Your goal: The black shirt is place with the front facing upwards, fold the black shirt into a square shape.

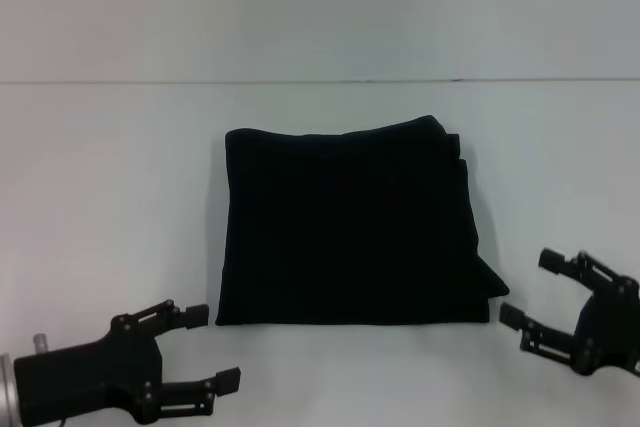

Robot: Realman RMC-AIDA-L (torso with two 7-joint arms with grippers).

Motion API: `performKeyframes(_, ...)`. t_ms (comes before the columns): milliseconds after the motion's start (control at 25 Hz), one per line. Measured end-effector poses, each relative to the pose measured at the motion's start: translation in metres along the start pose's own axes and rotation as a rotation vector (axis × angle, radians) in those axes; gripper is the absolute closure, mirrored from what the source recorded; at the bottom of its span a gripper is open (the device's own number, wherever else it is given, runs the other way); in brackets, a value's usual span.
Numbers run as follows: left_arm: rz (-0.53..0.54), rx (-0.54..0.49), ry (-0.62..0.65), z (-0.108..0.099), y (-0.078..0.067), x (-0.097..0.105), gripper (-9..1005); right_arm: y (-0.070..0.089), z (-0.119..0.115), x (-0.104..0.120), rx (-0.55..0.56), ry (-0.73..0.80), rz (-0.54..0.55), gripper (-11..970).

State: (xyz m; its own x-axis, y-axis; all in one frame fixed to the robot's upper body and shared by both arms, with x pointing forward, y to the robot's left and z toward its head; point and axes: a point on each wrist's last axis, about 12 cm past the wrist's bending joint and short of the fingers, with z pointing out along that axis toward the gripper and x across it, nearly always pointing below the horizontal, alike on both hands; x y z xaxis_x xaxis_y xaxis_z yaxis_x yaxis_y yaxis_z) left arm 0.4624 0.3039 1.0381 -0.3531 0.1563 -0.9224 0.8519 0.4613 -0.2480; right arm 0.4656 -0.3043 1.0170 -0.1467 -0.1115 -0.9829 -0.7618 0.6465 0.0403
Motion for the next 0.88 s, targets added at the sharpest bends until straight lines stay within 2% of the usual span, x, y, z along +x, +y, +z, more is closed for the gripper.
performKeyframes(240,-0.01,-0.033,0.013,0.003,0.002,0.004,49,0.005,-0.007,0.013,0.041,0.046,-0.036,35)
performKeyframes(880,0.011,-0.014,0.012,0.007,0.004,-0.002,49,0.006,-0.002,0.012,0.01,0.051,-0.057,35)
